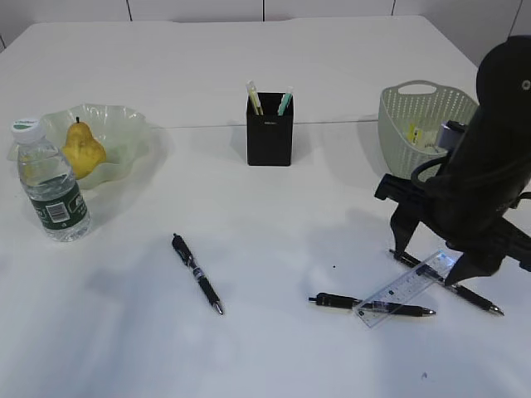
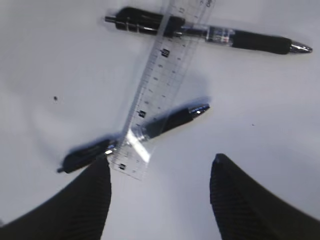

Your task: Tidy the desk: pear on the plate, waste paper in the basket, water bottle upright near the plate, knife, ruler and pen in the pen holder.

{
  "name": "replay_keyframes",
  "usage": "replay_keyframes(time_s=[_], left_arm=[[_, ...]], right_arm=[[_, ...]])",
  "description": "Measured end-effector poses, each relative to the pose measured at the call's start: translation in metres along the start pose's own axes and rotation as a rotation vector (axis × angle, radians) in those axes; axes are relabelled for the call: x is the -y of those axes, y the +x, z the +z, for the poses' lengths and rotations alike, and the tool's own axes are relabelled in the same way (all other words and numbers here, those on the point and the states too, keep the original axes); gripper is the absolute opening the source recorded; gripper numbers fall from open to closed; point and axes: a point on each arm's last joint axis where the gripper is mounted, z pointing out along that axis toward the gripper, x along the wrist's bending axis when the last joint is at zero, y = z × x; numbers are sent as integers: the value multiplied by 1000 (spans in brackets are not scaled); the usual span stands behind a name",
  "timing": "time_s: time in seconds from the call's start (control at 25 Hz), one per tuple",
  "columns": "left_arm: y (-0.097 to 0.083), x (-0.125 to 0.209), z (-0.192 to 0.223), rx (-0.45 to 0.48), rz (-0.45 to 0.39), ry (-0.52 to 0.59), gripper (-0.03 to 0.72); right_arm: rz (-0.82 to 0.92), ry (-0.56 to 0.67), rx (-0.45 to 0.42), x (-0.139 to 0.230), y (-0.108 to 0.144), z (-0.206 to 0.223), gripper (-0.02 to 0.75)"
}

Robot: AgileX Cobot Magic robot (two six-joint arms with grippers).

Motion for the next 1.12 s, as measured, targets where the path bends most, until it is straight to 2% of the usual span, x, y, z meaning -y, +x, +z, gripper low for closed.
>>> replay_keyframes(time_s=[0.16,0.28,0.56,1.12], left_arm=[[0,0,0,0,0,-1,238],[0,0,0,0,0,0,238],[0,0,0,0,0,0,238],[0,1,0,-1,0,9,238]], right_arm=[[90,-53,-68,-5,6,0,493],[145,-75,-79,-8,7,2,493],[175,-41,-25,-10,9,22,493],[191,-29,17,-12,10,37,493]])
